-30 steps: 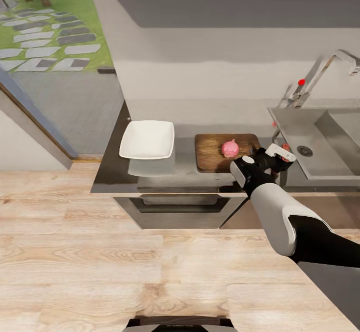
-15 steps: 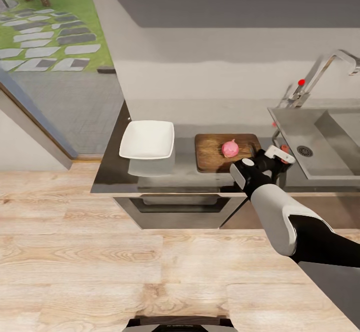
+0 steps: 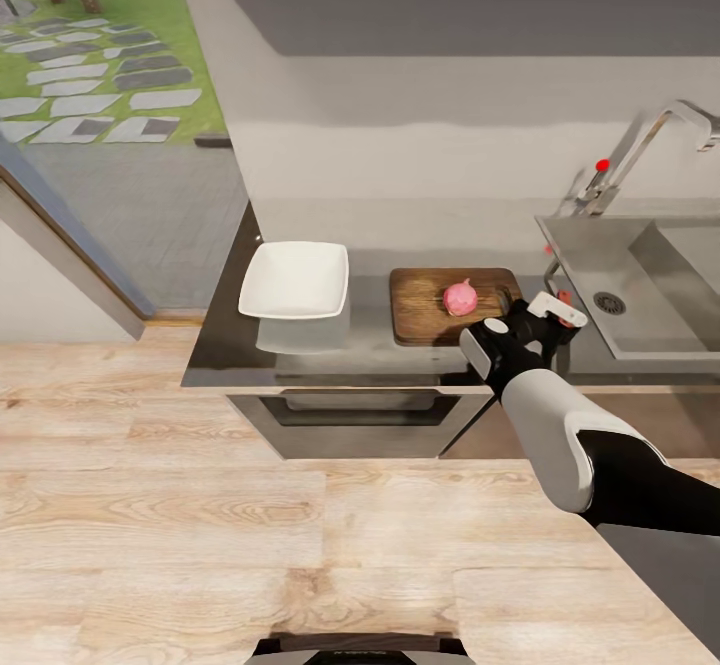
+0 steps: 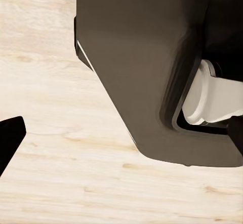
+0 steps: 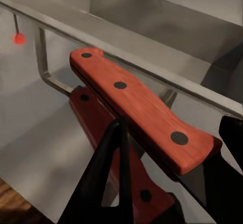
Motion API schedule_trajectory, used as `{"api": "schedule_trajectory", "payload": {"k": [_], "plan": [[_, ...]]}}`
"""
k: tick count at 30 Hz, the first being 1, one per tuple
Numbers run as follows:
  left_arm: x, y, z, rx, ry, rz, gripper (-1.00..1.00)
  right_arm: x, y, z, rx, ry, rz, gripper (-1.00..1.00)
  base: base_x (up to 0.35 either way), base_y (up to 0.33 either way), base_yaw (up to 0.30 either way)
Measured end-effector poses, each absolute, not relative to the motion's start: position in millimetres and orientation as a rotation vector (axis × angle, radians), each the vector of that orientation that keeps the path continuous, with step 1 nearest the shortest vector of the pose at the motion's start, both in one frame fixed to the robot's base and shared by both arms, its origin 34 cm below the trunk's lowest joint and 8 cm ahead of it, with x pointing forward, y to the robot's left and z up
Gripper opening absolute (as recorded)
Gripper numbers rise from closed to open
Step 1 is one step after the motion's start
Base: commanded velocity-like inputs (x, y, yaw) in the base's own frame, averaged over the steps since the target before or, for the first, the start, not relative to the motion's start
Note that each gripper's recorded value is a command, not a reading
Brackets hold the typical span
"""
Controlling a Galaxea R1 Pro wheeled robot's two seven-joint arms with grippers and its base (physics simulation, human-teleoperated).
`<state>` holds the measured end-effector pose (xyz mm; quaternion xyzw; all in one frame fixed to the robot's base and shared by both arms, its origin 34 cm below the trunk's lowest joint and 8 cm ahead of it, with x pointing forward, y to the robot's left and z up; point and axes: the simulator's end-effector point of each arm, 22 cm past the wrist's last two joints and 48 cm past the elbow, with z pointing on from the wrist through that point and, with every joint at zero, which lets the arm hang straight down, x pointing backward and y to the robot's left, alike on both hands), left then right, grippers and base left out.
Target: In the kitchen, take the Vidalia onion out of the sink, dice it on the chopping board with the paring knife, put the diced onion into the bowl on the countertop, then place both the paring knife and the chopping board into the sink.
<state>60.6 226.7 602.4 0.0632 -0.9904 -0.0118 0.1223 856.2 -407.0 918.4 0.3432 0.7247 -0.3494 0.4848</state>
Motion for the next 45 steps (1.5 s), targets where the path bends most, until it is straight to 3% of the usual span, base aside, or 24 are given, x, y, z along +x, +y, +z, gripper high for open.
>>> {"api": "schedule_trajectory", "payload": {"k": [5, 6, 45], "plan": [[60.6, 226.7, 602.4, 0.184, -2.89, -0.034, 1.0, 855.4, -412.0, 918.6, 0.841, 1.763, -0.857, -1.0, 0.0, 0.0, 0.0], [60.6, 226.7, 602.4, 0.184, -2.89, -0.034, 1.0, 855.1, -413.2, 918.6, 0.842, 1.763, -0.859, 1.0, 0.0, 0.0, 0.0], [60.6, 226.7, 602.4, 0.184, -2.89, -0.034, 1.0, 870.6, -429.6, 963.5, 0.903, 1.686, -0.843, 1.0, 0.0, 0.0, 0.0]]}}
